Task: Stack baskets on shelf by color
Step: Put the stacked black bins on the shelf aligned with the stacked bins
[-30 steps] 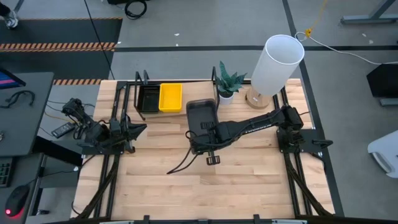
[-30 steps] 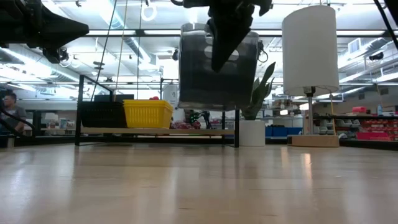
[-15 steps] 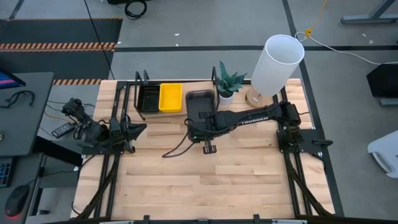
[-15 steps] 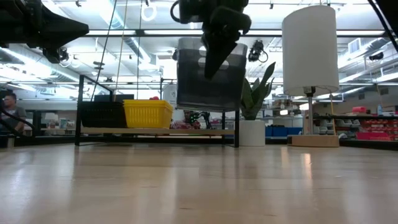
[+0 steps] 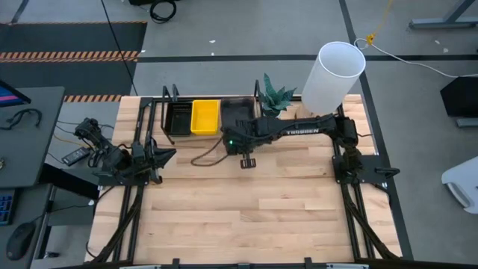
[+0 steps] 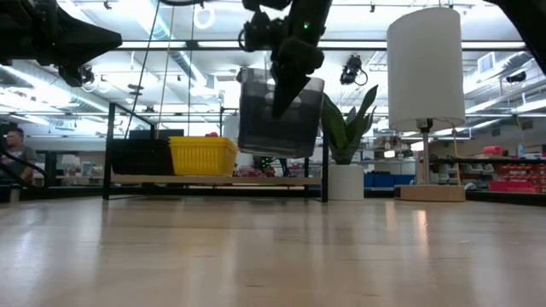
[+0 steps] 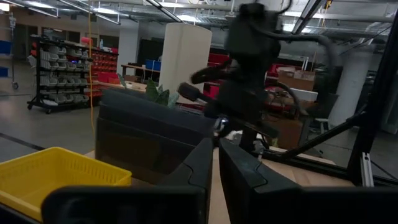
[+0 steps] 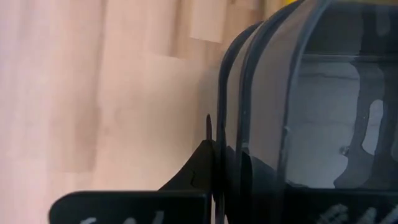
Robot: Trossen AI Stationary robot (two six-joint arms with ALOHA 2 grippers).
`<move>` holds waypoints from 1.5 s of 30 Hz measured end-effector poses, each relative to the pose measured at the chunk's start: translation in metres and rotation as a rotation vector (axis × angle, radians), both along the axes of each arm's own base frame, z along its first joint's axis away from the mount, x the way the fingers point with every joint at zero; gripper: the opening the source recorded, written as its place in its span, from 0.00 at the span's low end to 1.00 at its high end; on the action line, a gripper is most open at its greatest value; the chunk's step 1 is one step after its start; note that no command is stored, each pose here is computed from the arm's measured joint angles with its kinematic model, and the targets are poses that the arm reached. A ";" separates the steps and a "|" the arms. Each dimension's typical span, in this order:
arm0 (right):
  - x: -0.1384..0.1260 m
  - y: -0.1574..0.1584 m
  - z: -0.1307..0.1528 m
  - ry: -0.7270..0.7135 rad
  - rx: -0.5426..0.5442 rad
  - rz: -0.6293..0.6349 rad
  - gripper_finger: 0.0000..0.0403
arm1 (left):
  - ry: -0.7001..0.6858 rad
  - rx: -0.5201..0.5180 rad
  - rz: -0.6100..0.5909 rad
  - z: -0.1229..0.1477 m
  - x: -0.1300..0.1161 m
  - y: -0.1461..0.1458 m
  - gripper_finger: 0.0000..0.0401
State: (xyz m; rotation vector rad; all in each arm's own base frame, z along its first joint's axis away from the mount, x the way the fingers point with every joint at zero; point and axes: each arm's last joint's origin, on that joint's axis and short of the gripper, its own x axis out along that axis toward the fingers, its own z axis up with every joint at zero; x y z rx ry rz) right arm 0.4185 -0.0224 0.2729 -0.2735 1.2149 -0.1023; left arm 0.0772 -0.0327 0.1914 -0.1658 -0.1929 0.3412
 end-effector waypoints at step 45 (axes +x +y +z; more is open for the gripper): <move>-0.010 -0.095 -0.021 -0.061 0.113 -0.062 0.15 | -0.005 -0.004 0.000 0.001 0.000 0.000 0.09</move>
